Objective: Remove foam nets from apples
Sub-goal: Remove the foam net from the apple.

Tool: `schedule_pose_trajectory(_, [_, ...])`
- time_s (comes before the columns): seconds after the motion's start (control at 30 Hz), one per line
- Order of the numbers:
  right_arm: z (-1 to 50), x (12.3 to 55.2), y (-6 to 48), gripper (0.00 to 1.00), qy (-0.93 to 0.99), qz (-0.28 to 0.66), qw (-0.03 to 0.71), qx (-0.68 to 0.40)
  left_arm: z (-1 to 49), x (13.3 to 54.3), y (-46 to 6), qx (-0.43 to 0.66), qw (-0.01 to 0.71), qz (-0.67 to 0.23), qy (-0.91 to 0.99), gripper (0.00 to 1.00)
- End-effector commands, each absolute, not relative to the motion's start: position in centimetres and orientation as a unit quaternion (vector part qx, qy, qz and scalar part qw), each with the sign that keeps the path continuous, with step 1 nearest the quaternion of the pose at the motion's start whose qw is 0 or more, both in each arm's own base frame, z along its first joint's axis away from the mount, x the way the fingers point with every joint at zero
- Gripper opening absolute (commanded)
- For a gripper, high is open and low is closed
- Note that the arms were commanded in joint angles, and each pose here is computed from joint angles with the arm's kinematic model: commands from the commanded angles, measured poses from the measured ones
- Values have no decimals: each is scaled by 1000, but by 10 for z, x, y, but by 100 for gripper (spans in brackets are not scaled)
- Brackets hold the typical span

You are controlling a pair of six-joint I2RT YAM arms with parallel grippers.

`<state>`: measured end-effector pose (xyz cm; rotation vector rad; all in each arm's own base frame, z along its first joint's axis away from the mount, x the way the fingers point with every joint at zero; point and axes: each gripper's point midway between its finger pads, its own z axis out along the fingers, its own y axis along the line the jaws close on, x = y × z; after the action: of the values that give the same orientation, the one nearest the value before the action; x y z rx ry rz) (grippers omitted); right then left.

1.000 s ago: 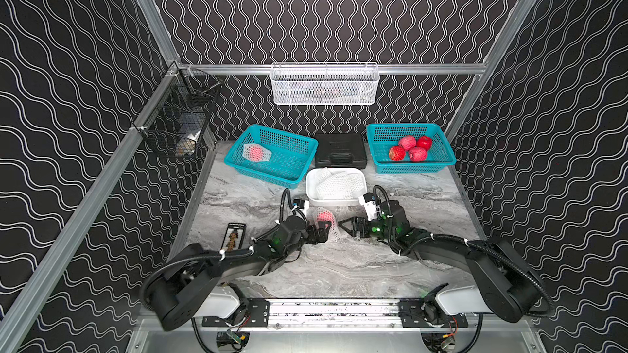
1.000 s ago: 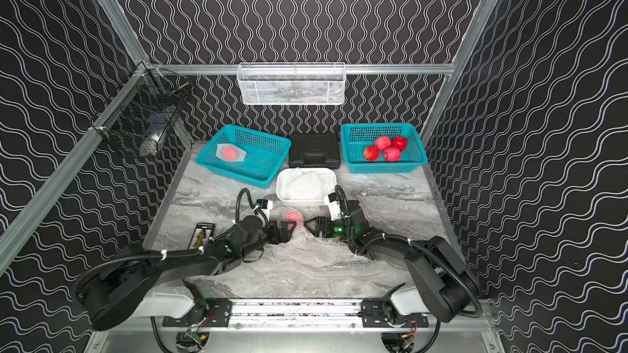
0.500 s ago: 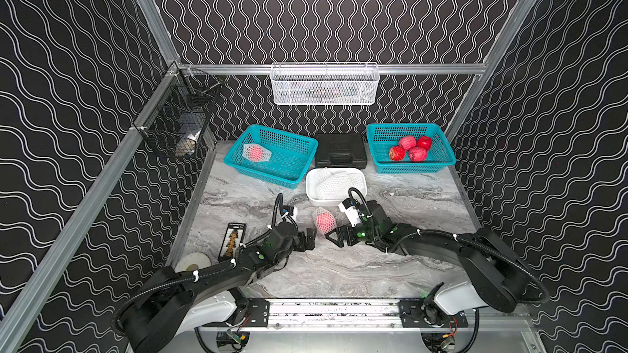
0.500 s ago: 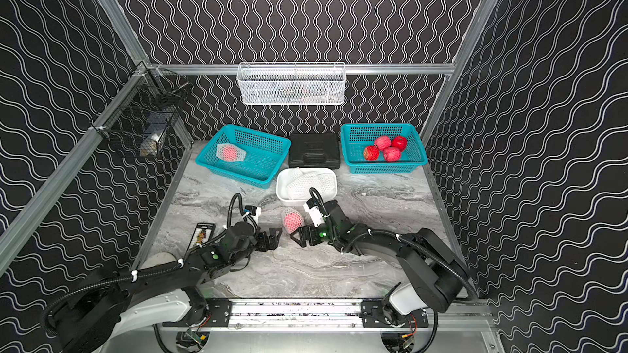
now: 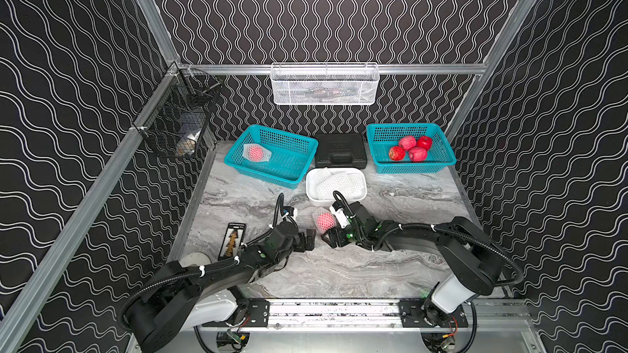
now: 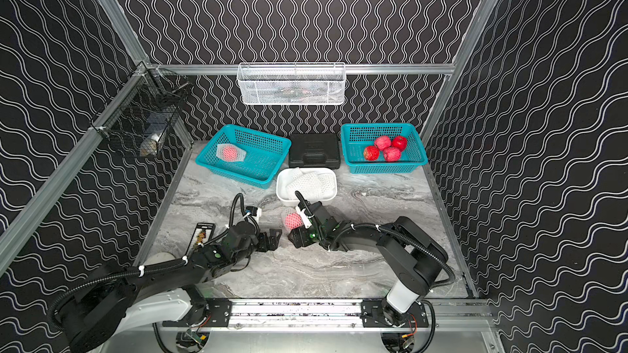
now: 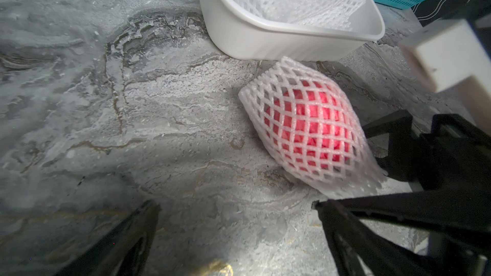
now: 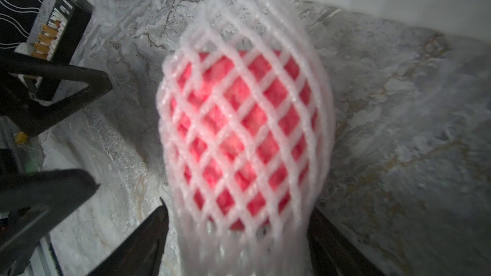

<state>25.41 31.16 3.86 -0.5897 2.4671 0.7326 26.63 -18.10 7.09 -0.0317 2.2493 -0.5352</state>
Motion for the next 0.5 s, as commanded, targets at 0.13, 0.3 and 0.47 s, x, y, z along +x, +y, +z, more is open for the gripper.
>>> schedule_pose_trajectory(0.13, [46, 263, 310, 59, 901, 262, 277, -209, 70, 270, -176, -23, 410, -210, 887, 99])
schedule_pose_trajectory(0.3, [42, 266, 311, 49, 901, 259, 279, -210, 69, 273, -179, -23, 407, -216, 887, 99])
schedule_pose_trajectory(0.47, [48, 269, 314, 38, 897, 260, 288, -212, 69, 273, -177, -23, 406, -211, 889, 99])
